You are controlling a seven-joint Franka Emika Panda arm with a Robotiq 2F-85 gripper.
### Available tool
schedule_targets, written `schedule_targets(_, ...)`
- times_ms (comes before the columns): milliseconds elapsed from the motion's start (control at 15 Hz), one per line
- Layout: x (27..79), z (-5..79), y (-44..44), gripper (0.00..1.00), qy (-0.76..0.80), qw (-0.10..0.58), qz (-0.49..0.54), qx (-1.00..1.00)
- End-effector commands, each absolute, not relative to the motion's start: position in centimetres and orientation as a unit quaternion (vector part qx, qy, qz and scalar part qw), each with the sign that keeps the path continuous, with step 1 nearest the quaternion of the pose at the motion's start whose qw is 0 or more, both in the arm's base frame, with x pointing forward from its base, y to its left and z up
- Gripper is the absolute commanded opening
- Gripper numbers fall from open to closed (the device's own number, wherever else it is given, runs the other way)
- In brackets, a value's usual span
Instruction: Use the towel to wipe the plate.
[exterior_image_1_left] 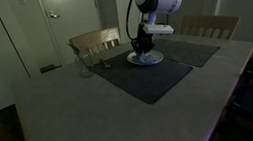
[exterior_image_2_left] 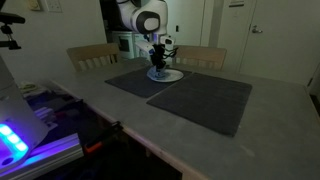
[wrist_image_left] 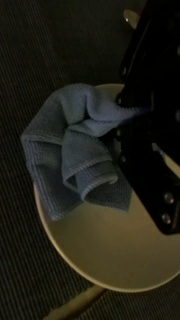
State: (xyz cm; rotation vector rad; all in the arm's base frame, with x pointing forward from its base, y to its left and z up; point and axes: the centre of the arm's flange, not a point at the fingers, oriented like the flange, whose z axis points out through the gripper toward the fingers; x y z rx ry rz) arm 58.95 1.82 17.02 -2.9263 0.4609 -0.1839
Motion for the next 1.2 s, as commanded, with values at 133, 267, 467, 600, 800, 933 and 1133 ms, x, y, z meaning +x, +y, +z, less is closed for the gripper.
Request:
schedule_targets(133,59.6,15.8,2.8,0.02,0.137,0.115,-0.09,-0.98)
schedule_targets(267,60.1,15.6,2.7,0.02,0.128,0.113,-0.095,-0.981)
schedule_targets(467,60.8,15.4,2.1,0.02,0.115,0.107,-0.103,-0.982)
schedule_targets(600,61.4,15.3,1.6,0.02,0.111,0.107,-0.109,-0.982)
schedule_targets(800,62.4,15.2,0.6,0.02,0.104,0.105,-0.117,-0.982)
schedule_targets(933,63.0,15.1,-0.2,0.02,0.099,0.102,-0.122,-0.982)
schedule_targets(1133,63.8,15.3,-1.6,0.02,0.087,0.088,-0.124,-0.984)
